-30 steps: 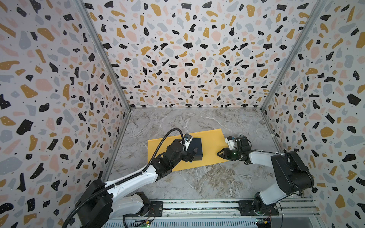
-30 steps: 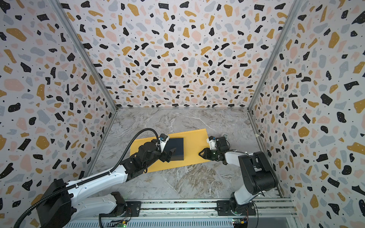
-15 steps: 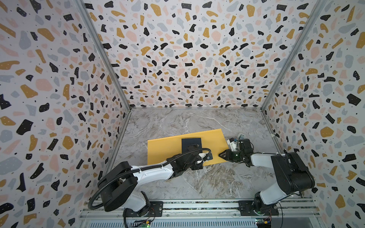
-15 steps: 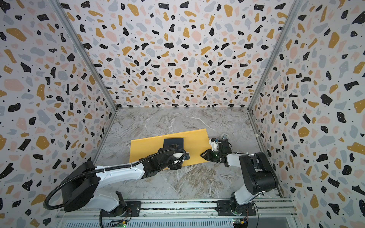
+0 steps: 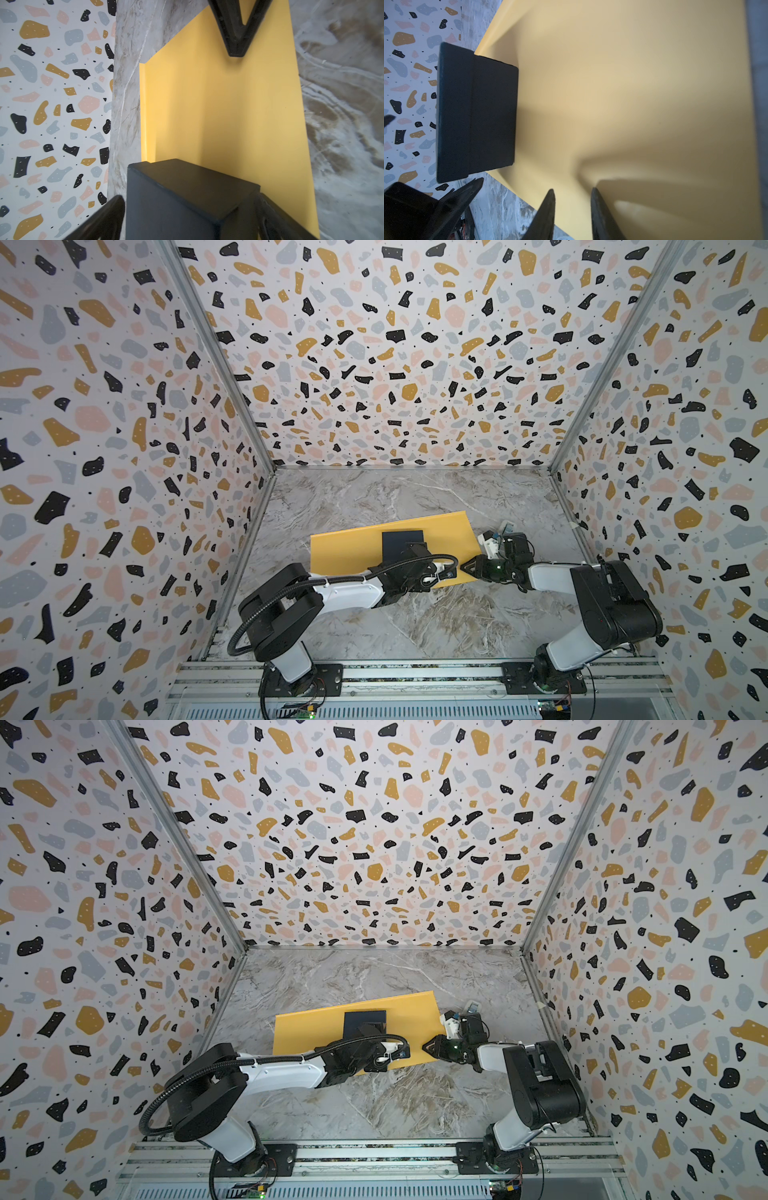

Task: Wrap a gift box in wrapping paper
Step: Move the gift box onto the wrapping paper.

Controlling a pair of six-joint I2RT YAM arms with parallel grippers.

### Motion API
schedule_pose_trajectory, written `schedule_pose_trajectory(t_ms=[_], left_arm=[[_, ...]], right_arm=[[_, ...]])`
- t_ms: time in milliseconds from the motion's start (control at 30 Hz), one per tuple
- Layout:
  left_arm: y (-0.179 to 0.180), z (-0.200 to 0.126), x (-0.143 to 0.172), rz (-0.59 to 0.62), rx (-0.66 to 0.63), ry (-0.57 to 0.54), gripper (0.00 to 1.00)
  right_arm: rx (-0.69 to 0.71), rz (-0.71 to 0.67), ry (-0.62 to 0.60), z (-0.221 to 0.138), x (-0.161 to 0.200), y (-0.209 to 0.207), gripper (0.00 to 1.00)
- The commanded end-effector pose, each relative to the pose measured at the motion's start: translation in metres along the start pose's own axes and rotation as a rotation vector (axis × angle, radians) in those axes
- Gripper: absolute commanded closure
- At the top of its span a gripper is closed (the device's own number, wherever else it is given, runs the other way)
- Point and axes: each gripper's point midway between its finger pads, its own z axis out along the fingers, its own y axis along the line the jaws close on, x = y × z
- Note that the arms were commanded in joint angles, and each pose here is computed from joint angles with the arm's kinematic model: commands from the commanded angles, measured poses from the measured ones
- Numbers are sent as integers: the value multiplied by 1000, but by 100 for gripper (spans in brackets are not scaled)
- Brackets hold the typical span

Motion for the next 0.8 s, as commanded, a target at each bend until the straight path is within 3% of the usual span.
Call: schedule_pose_trajectory(t_ms=[0,767], left_arm=[[22,0,-7,-31,-94,-7,3],[36,16,8,-108,-127,64,5]], right_arm=[[27,22,35,-2,13,-8,70],[36,21,33,-5,16,-9,72]])
